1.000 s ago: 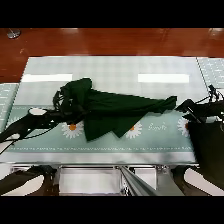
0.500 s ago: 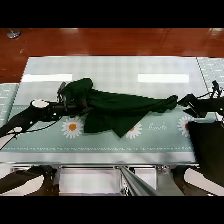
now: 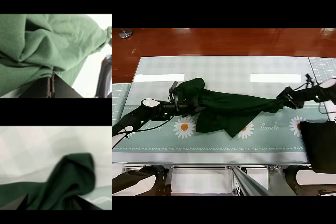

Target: Fold the shirts.

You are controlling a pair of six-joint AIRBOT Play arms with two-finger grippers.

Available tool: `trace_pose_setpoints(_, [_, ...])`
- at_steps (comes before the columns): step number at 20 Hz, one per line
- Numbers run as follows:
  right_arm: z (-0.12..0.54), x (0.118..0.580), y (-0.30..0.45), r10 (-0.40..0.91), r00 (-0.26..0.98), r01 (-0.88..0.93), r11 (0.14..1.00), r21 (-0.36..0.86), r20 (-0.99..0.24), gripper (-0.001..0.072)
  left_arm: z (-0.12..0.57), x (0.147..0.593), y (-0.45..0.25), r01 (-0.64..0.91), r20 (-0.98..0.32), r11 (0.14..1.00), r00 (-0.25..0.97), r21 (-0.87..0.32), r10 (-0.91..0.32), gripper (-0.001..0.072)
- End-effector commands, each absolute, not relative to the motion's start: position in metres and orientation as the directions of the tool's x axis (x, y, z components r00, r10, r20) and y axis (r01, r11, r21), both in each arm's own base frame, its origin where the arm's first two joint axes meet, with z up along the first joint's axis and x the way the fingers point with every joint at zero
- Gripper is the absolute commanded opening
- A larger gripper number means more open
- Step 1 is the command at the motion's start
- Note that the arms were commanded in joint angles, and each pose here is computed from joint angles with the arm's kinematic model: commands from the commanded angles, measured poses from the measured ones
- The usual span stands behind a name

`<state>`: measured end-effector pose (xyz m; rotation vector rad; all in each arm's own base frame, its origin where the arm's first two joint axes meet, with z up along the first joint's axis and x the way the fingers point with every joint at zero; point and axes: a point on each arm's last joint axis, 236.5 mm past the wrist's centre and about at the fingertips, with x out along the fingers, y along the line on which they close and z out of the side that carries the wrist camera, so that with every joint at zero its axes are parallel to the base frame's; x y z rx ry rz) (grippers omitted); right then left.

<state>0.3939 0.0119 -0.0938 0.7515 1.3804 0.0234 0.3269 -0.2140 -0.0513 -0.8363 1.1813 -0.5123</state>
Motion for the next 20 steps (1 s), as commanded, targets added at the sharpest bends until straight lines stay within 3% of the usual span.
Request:
trace_pose_setpoints(1, [-0.105,0.397,0.042,0.448,0.112,0.354,0.816,0.456,-0.887,0.0355,-0.044,0.329,-0.217,-0.033,-0.581,0.604,0.319,-0.796,-0.749,0.0026])
trace_pose_setpoints(2, [-0.098,0.404,0.047,0.448,0.122,0.322,0.826,0.462,-0.886,0.0064,-0.032,0.335,-0.218,0.007,-0.562,0.597,0.326,-0.802,-0.760,0.0026])
trace_pose_setpoints(3, [-0.089,0.411,0.050,0.449,0.136,0.288,0.835,0.469,-0.883,0.0030,-0.012,0.345,-0.220,0.047,-0.533,0.581,0.344,-0.813,-0.773,0.0026])
trace_pose_setpoints(6, [-0.015,0.454,0.048,0.433,0.276,0.169,0.857,0.487,-0.858,0.0029,0.087,0.392,-0.209,0.224,-0.397,0.534,0.455,-0.815,-0.797,0.0026])
trace_pose_setpoints(10, [0.185,0.499,0.042,0.384,0.637,-0.067,0.892,0.448,-0.669,0.0029,0.268,0.430,-0.173,0.462,-0.154,0.529,0.632,-0.712,-0.760,0.0025])
trace_pose_setpoints(13, [0.320,0.460,0.054,0.371,0.796,-0.226,0.915,0.333,-0.478,0.0029,0.385,0.404,-0.158,0.605,-0.028,0.548,0.656,-0.578,-0.754,0.0025])
trace_pose_setpoints(15, [0.387,0.412,0.058,0.350,0.864,-0.276,0.931,0.241,-0.361,0.0029,0.436,0.373,-0.146,0.632,-0.039,0.628,0.690,-0.454,-0.723,0.0025])
trace_pose_setpoints(18, [0.451,0.333,0.061,0.313,0.923,-0.291,0.948,0.128,-0.224,0.0029,0.491,0.320,-0.120,0.565,-0.058,0.788,0.803,-0.244,-0.594,0.0025])
trace_pose_setpoints(20, [0.477,0.286,0.057,0.273,0.950,-0.267,0.962,0.062,-0.151,0.0030,0.525,0.281,-0.105,0.492,0.005,0.861,0.869,-0.130,-0.495,0.0025])
